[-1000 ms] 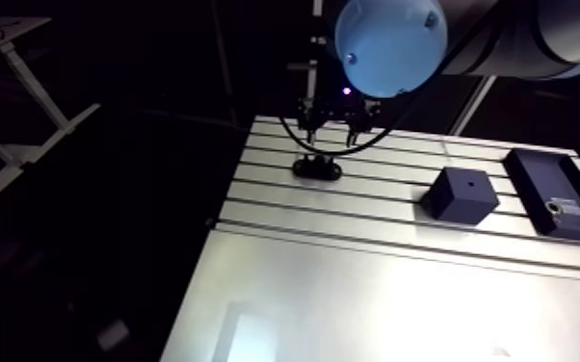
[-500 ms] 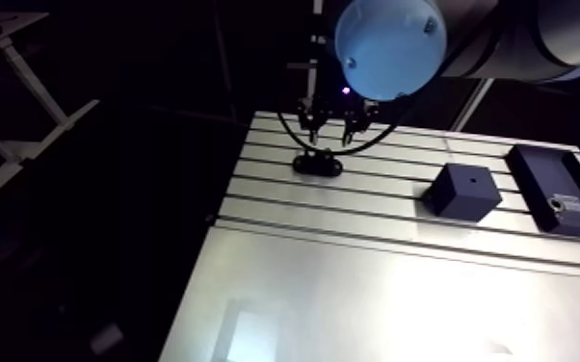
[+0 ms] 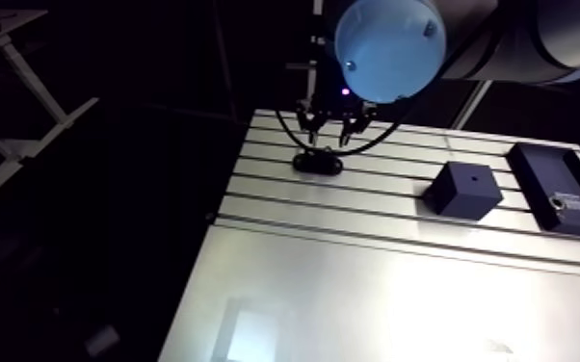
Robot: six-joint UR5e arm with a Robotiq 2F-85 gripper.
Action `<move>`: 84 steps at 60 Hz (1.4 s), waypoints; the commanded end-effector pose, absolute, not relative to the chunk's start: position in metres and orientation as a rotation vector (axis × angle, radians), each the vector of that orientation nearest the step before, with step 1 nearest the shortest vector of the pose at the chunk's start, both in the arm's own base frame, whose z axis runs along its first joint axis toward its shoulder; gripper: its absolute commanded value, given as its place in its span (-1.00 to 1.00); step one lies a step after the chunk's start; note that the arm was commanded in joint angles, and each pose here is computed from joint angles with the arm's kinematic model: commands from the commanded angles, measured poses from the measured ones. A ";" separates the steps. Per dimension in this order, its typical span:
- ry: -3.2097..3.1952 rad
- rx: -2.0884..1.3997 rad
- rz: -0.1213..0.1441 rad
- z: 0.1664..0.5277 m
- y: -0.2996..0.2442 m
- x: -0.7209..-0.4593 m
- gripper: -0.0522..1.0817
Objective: Pick up the M10 bolt and insert it into the hole until fully seated.
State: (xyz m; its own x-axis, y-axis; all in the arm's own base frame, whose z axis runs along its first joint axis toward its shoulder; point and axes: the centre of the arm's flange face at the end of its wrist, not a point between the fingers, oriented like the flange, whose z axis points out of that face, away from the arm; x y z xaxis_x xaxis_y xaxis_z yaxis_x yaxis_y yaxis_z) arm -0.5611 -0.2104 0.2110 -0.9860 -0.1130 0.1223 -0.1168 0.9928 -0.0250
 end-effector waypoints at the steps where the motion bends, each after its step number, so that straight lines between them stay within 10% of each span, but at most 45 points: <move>1: -3.018 0.173 0.049 0.210 -0.210 -0.561 -0.18; 84: -3.039 0.178 0.047 0.202 -0.210 -0.559 0.13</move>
State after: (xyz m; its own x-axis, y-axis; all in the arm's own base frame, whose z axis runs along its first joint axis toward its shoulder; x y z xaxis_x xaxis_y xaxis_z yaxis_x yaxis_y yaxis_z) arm -0.5582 -0.2100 0.2007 -0.9888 -0.1137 0.0963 -0.1166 0.9929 -0.0251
